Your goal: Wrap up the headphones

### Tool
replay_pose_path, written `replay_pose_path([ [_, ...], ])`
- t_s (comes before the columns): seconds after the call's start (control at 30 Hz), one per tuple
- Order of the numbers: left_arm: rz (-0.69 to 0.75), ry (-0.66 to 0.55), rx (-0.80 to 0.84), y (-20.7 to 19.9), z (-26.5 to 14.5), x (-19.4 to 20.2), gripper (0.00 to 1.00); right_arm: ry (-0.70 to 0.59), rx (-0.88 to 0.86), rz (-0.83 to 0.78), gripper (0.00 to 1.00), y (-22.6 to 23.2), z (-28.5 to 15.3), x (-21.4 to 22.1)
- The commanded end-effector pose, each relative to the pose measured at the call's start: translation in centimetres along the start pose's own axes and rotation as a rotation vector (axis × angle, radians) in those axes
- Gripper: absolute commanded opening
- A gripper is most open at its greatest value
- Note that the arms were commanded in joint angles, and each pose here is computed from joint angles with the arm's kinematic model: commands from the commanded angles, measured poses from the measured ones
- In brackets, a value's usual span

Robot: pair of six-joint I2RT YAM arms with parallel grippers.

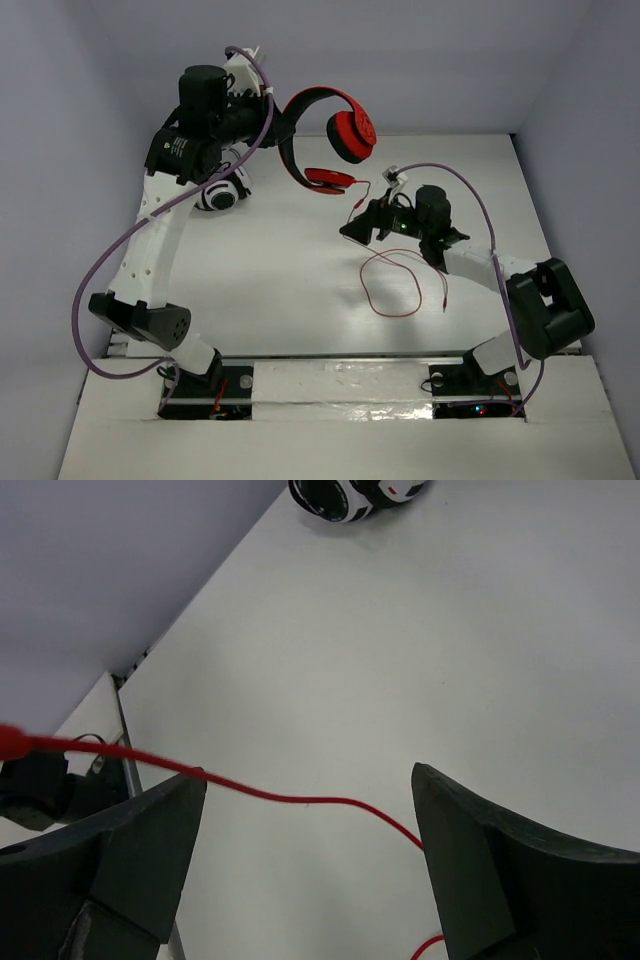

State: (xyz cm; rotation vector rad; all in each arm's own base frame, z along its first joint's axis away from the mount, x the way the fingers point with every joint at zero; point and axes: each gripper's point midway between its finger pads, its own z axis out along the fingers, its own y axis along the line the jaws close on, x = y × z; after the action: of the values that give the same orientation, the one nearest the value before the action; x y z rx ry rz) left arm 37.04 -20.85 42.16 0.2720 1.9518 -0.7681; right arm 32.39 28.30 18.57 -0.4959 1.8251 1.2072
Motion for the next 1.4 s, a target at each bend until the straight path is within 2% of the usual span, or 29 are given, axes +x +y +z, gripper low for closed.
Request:
replay_pose_path([
  [0.0,-0.014,-0.095,0.125,-3.0,-1.4,-3.3,0.0,-0.049,-0.084,-0.054,0.89,1.3,0.7,-1.1],
  [0.2,-0.034,-0.104,0.179,-3.9,-1.7,-4.0,0.0,-0.067,0.005,-0.05,0.87,-0.9,1.1,-0.7],
  [0.27,-0.043,-0.113,0.188,-4.2,-1.9,-4.3,0.0,-0.031,0.048,-0.04,0.87,-2.2,1.6,0.2],
  [0.4,-0.065,-0.146,0.173,-3.5,-2.3,-5.6,0.0,-0.047,0.079,-0.033,0.86,-2.9,1.3,0.6],
  [0.6,-0.108,-0.204,0.233,-3.9,-3.6,-7.9,0.0,-0.048,0.135,-0.009,0.86,-4.4,1.4,1.6],
  [0.73,-0.149,-0.207,0.268,-3.4,-4.1,-8.7,0.0,-0.053,0.197,0.005,0.81,-5.4,1.0,1.9],
  [1.1,-0.208,-0.229,0.197,0.9,-3.6,-9.4,0.0,-0.042,0.279,0.069,0.64,-6.7,0.4,3.0],
  [1.37,-0.239,-0.262,0.217,1.8,-4.2,-10.8,0.0,-0.005,0.289,0.098,0.76,-6.8,0.1,4.2],
])
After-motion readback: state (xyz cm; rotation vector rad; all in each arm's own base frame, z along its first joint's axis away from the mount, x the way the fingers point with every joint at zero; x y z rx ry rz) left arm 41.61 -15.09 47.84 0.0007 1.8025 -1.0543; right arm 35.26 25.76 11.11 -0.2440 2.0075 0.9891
